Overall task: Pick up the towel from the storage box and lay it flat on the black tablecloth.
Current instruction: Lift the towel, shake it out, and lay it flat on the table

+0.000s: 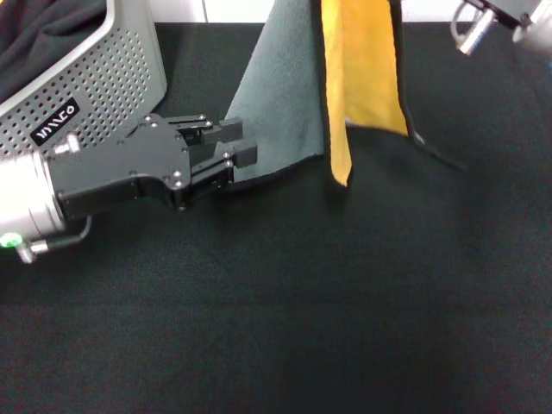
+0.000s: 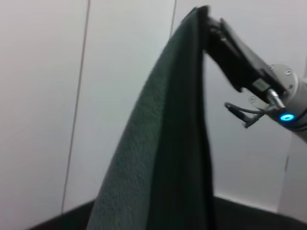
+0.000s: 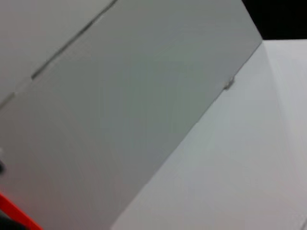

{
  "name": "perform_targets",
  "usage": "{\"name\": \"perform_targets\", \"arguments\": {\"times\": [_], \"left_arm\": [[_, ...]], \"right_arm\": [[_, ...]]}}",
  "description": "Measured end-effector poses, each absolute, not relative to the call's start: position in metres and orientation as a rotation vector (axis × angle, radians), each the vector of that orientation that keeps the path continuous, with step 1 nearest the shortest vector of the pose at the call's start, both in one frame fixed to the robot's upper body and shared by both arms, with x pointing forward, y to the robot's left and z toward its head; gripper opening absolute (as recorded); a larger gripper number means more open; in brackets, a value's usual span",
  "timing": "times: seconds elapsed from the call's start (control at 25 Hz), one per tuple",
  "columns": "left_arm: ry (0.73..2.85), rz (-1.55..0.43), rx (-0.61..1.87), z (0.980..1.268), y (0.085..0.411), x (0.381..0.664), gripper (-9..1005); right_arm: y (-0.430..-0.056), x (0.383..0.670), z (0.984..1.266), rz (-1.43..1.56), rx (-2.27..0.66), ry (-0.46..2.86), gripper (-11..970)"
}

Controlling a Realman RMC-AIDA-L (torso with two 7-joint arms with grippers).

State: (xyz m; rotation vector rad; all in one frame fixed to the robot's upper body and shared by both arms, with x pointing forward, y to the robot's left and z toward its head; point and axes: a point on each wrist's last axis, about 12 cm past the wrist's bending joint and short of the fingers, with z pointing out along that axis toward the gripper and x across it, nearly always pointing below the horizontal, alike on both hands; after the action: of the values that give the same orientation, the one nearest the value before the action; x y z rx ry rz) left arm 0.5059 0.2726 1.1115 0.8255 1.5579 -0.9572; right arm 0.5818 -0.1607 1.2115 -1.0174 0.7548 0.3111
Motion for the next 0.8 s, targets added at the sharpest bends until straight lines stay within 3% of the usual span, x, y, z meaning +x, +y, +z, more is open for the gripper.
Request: {"name": "perform_targets", "arguments": {"times": [0.12, 0.44, 0.8], "left_arm": [[1.516, -0.957, 0.757, 1.091, 0.271, 0.499, 388], [1.507, -0.878, 0.62, 1.04, 0.256, 0.489, 436], [1.487, -0.824, 0.572, 1.028, 0.237, 0.495, 450]], "right_arm": [[-0.154, 0.587, 1.217, 0.278, -1.025, 0.762, 12], [-0.144, 0.603, 1.234, 0.262, -1.012, 0.745, 14], [-0.133, 0.619, 1.24, 0.282, -1.005, 0.763, 17]]}}
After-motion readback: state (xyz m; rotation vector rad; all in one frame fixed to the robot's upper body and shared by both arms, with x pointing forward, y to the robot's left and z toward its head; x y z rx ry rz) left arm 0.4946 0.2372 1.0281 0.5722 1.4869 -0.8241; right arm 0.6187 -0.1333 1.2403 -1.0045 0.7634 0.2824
